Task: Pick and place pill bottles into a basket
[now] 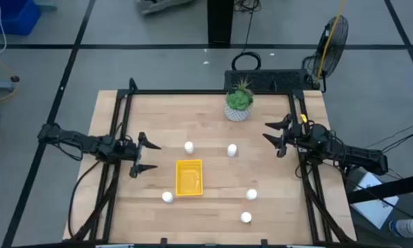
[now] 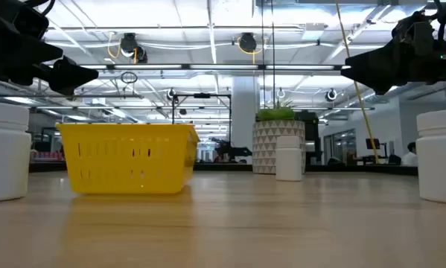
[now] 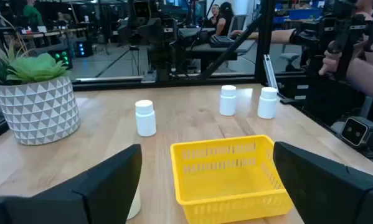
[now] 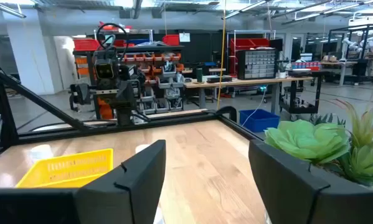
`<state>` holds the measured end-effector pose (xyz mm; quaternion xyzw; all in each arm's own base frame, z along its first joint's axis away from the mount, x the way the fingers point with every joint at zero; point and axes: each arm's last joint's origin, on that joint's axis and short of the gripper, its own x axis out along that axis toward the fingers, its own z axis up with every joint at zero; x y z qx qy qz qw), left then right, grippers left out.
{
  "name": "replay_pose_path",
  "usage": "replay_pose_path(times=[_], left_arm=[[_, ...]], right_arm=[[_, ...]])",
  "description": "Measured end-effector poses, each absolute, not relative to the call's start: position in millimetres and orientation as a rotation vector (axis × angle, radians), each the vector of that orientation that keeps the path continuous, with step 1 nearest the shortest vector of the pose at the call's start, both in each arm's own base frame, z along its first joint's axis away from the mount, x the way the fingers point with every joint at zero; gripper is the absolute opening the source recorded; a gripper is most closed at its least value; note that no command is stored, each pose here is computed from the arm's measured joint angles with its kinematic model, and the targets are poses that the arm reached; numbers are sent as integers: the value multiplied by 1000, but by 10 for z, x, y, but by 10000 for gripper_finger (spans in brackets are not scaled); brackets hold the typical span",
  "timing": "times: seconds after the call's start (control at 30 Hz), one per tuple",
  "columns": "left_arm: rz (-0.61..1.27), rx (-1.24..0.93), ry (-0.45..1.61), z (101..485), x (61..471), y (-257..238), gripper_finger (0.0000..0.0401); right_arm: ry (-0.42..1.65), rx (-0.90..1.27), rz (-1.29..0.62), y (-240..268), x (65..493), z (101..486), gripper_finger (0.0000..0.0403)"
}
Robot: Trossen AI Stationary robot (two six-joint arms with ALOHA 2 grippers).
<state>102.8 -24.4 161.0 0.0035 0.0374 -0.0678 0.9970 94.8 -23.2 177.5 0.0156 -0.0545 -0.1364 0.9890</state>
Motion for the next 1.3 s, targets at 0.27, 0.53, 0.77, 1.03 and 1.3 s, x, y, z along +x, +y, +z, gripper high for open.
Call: replay_pose_path(times=[0.27,0.53,0.77,1.03,1.3], left_arm=[[-135,7,75,1610,1029,-243,365],[-128,6,65,1619,1029,-242,365],[-112,4,56,1628,1031,-237,365],[-58,-76,34,1652,1033,-222,365],[-56,-97,34,1653,1033,-222,365]], right_arm=[[-109,31,-274,-232,948,1775,221],[-109,31,-274,-232,948,1775,221],[-109,31,-274,-232,948,1775,221],[-108,133,-257,-226,951,1765,221],[42,168,-156,-210,1028,1821,221]])
